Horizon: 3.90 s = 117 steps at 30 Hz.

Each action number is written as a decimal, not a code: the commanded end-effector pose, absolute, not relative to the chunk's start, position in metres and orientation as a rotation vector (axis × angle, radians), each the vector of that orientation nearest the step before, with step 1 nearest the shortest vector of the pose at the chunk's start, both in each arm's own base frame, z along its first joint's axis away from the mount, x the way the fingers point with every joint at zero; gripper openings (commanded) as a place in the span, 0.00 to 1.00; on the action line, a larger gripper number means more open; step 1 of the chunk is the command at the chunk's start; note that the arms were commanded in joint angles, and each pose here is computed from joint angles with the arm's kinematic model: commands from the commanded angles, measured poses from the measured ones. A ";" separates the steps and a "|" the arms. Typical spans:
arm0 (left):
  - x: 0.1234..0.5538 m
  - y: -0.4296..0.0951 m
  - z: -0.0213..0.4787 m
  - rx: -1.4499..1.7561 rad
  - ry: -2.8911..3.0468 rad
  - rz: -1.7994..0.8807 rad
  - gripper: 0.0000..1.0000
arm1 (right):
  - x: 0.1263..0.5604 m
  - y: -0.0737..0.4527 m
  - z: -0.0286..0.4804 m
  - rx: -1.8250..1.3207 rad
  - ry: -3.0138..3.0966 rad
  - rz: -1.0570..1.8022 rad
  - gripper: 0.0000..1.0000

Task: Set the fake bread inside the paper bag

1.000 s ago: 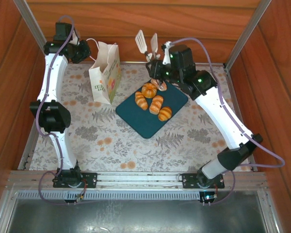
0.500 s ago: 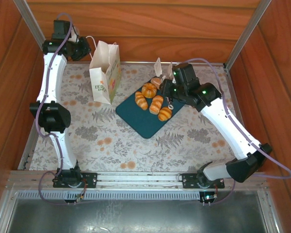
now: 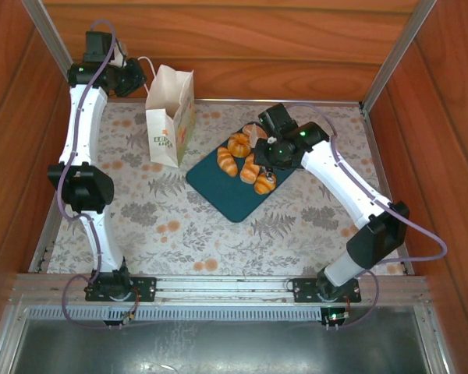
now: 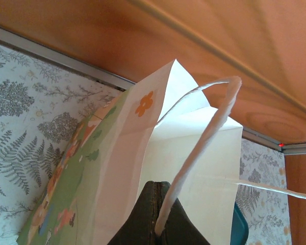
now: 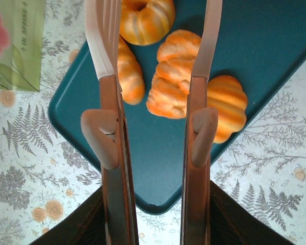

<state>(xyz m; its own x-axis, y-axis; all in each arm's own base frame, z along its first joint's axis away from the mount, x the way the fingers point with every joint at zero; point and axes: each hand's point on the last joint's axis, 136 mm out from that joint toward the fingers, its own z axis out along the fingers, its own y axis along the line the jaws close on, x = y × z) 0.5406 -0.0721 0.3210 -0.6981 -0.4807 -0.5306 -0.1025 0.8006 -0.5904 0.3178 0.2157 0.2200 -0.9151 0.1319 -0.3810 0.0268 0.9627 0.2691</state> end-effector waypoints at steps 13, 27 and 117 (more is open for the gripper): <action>0.543 -0.066 0.323 -0.436 2.271 -0.707 0.00 | 0.314 0.218 0.182 0.193 2.827 0.357 0.49; 0.544 -0.066 0.323 -0.432 2.269 -0.706 0.00 | 0.321 0.225 0.145 0.185 2.928 0.297 0.50; 0.543 -0.061 0.317 -0.439 2.281 -0.692 0.00 | 0.362 0.402 0.445 -0.301 2.061 1.018 0.37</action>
